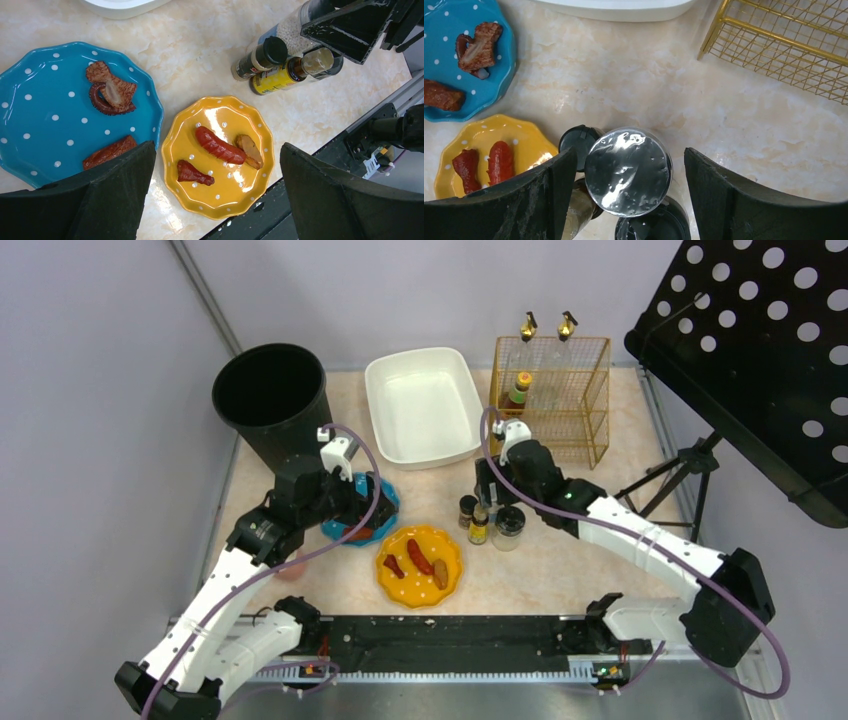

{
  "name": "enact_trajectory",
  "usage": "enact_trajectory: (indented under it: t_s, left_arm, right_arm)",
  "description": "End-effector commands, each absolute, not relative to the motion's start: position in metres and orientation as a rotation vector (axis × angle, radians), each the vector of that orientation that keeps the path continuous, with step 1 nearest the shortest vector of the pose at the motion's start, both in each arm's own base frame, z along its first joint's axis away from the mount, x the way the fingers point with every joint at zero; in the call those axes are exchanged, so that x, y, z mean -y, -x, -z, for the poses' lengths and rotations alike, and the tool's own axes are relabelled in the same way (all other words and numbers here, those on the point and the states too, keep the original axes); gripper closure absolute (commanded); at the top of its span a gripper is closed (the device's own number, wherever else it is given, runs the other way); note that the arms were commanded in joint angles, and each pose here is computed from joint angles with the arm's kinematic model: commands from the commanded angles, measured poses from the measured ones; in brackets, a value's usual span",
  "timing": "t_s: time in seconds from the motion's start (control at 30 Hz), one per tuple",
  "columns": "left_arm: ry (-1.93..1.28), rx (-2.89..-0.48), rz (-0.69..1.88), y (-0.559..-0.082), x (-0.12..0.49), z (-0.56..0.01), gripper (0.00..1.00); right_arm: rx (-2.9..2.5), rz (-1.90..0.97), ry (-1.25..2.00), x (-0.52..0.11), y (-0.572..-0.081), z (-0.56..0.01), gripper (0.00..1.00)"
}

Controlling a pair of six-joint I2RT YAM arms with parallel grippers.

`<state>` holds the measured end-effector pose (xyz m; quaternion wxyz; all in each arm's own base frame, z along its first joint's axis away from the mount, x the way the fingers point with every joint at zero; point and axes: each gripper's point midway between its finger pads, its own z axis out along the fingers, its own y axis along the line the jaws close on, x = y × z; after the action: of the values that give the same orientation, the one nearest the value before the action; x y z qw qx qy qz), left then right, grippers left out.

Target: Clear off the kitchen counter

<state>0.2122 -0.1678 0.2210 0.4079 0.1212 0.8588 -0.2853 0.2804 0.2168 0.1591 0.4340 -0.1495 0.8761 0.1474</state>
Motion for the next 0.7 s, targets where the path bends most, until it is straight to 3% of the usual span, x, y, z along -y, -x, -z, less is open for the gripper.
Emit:
enact_trajectory:
  t_s: [0.0,0.17,0.3,0.43,0.67]
  left_arm:
    - [-0.319,-2.128,0.738,-0.212,0.171,-0.229,0.02]
    - [-0.319,-2.128,0.738,-0.212,0.171,-0.229,0.02]
    - [-0.32,-2.129,0.74,-0.212,0.171,-0.228,0.02]
    - [-0.321,-2.129,0.741,-0.212,0.171,-0.229,0.02]
    - [-0.32,-2.131,0.742,-0.212,0.171,-0.228,0.02]
  right_arm:
    - [-2.175,-0.369,0.374,-0.225,-0.282,-0.155,0.23]
    - [-2.184,-0.351,0.377,-0.225,-0.282,-0.15,0.26]
    - [-2.182,-0.336,0.37,-0.224,-0.285,-0.151,0.34]
    - [-2.181,-0.332,0.37,-0.225,-0.287,-0.152,0.49]
    - [-2.146,-0.295,0.338,-0.222,-0.296,-0.167,0.86]
